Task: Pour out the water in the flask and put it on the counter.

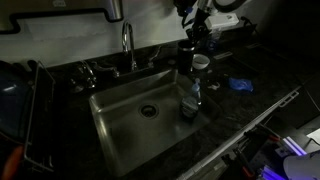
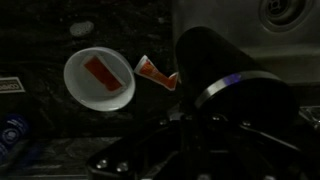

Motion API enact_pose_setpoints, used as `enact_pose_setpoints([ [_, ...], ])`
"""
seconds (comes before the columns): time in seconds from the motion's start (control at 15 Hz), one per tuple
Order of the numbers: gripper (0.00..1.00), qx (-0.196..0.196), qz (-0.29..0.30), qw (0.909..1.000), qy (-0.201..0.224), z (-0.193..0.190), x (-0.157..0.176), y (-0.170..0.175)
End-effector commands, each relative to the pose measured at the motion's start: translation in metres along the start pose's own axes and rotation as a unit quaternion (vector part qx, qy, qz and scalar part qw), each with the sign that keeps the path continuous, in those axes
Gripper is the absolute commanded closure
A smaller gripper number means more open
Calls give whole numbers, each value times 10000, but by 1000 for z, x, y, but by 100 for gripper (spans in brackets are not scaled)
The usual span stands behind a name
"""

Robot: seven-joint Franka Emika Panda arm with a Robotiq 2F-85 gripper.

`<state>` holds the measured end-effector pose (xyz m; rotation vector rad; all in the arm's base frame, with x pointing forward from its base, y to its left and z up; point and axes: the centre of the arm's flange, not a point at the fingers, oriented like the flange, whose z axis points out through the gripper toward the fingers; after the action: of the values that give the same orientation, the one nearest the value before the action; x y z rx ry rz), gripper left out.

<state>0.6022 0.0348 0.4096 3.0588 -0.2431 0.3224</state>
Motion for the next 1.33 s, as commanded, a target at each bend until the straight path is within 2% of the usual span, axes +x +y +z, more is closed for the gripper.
enact_pose_setpoints([
  [0.0,98,-219,491,9986,17,-25,-25,39],
  [0.33,98,-500,1018,9935,8,-34,-46,75],
  [0.73,98,-474,1371,9894,46,-23,-85,90],
  [0.93,98,-433,1466,9881,170,-16,-103,97],
  [1.27,98,-301,1588,9845,679,-9,-133,107],
])
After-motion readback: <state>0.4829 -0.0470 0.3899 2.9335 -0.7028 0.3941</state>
